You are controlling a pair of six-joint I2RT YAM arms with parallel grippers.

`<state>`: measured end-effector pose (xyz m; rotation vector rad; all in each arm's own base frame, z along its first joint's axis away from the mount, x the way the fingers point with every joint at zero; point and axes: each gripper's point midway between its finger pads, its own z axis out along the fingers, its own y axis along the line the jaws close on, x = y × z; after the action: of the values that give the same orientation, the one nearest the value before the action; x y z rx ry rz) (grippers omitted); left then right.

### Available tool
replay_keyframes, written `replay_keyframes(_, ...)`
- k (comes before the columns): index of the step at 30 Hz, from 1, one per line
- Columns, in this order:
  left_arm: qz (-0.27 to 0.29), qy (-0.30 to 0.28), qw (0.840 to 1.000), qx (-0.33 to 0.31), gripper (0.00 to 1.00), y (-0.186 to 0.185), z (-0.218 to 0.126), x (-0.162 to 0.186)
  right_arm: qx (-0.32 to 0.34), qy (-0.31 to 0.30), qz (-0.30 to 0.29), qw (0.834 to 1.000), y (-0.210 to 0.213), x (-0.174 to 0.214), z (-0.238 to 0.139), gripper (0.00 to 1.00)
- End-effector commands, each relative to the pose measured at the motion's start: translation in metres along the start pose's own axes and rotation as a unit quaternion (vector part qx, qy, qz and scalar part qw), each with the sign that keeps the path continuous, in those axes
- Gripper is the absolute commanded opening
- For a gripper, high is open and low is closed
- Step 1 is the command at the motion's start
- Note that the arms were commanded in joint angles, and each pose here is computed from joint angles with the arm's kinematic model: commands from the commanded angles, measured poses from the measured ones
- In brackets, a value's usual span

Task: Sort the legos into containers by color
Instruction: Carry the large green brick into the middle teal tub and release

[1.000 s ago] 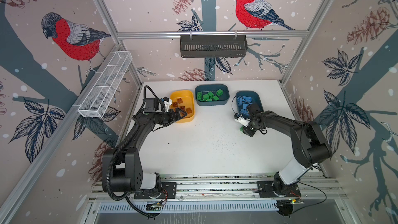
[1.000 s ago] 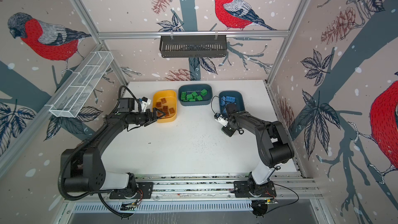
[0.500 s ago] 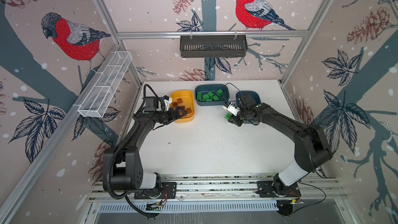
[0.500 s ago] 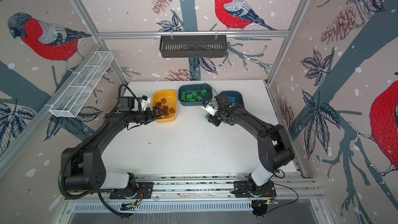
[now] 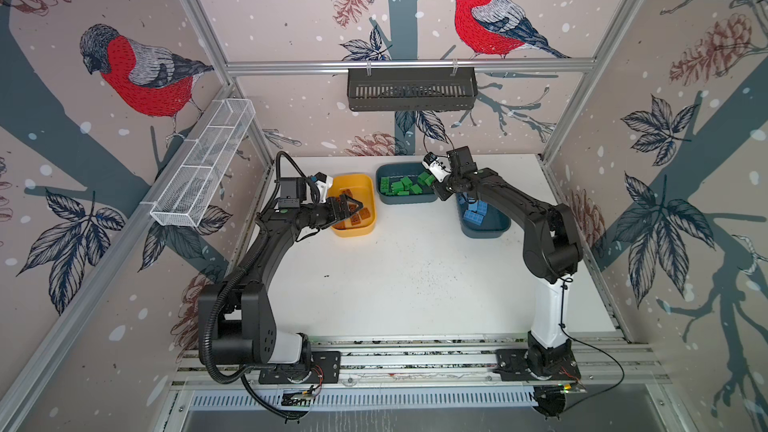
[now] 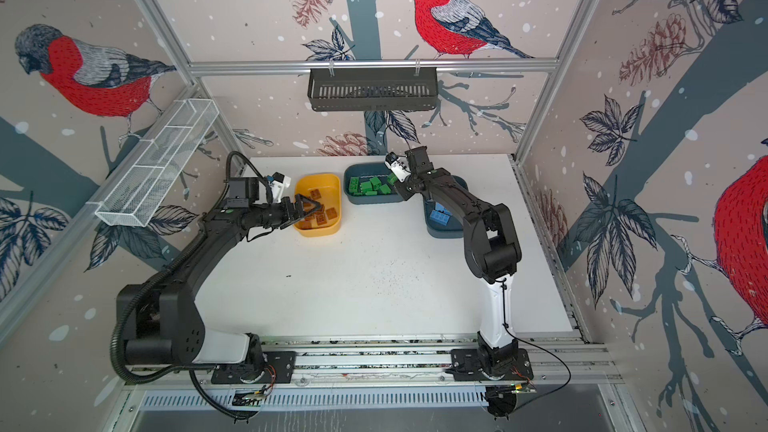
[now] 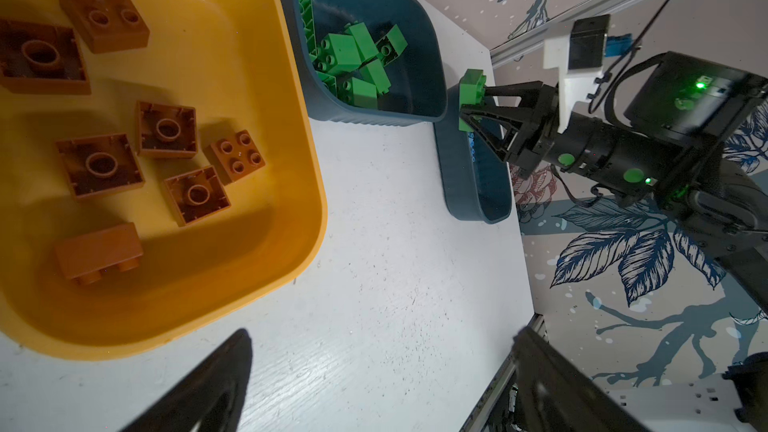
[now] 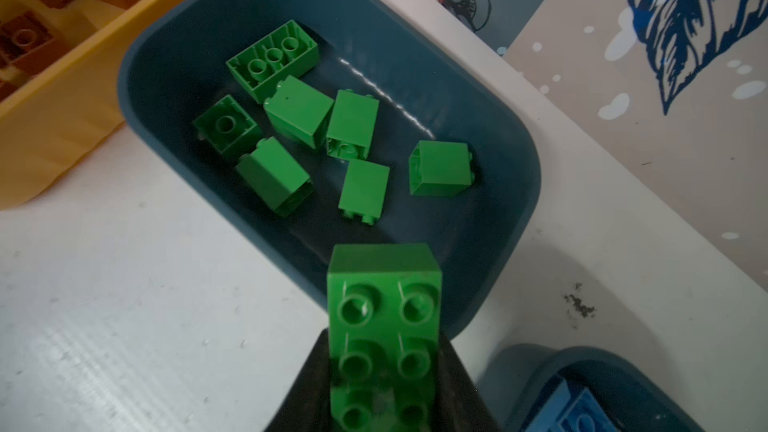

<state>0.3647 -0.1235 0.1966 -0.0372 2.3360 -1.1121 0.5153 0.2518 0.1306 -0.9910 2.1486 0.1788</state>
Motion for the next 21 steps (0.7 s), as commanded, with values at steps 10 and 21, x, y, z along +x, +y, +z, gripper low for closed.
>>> replay_keyframes(10,0.005,0.005,1.000,0.005,0.97,0.000,0.003,0.001,0.010,-0.022,-0.044,0.999,-0.015,-0.018,0.044,0.31)
replay_keyframes(21,0.019,0.004,0.999,-0.033,0.97,0.012,0.000,-0.002,0.003,-0.037,-0.009,0.999,-0.030,-0.020,0.017,0.72)
